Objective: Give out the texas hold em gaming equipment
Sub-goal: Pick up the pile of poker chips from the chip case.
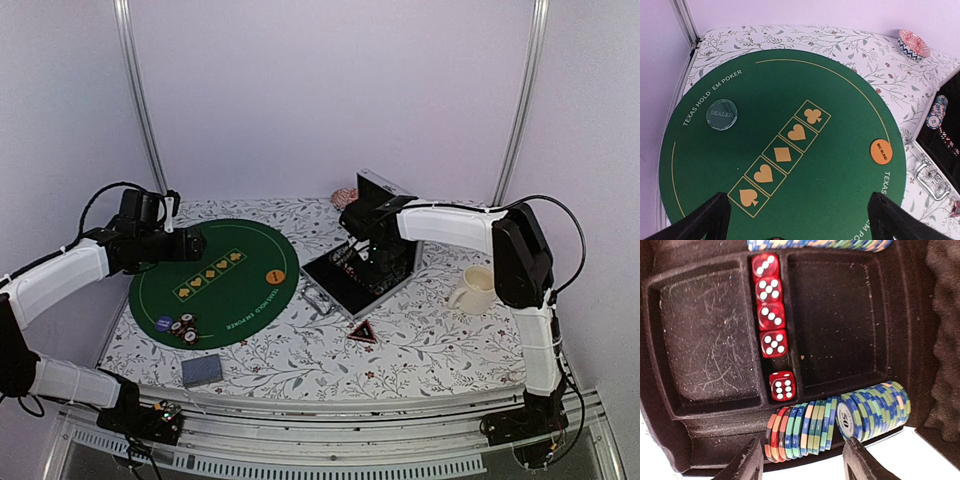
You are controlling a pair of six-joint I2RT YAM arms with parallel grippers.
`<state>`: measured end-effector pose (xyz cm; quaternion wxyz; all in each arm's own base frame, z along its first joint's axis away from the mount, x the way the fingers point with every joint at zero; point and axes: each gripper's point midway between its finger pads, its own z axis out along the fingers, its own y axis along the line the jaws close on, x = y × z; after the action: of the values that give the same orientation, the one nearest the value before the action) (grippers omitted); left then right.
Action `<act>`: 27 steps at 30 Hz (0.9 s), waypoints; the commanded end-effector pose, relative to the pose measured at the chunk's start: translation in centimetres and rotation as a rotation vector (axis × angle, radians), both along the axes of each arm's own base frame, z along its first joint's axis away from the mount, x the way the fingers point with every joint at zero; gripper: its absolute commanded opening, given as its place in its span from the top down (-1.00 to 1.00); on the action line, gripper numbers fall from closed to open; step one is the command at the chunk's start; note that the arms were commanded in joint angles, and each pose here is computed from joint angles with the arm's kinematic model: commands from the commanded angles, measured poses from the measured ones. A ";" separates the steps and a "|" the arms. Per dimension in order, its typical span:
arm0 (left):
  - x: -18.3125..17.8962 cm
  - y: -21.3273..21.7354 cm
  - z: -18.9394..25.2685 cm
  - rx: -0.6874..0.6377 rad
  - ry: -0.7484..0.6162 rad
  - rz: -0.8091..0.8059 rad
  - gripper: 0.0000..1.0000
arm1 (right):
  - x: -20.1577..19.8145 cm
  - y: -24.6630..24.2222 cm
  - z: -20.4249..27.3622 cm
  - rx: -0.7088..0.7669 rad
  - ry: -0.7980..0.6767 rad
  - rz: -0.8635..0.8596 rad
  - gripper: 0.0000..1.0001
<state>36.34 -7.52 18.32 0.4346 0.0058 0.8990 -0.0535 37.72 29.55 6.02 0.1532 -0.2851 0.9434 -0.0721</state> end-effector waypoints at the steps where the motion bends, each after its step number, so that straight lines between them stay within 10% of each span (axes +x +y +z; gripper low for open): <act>1: 0.1 -0.4 -0.4 0.004 0.000 -0.022 -0.96 | -0.5 -0.5 -2.4 -0.015 0.051 0.002 -0.10; 19: 0.1 -0.4 -0.5 0.002 0.001 -0.025 -0.96 | 0.8 -0.8 -3.8 0.008 0.045 0.015 0.07; 27: 0.1 -0.4 -0.5 0.005 0.001 -0.025 -0.96 | 0.6 -0.6 -3.9 0.019 0.065 0.021 0.58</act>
<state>36.32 -7.64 18.26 0.4334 0.0087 0.8994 -0.0557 38.16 28.55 2.96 0.1323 -0.2955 0.9439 -0.0648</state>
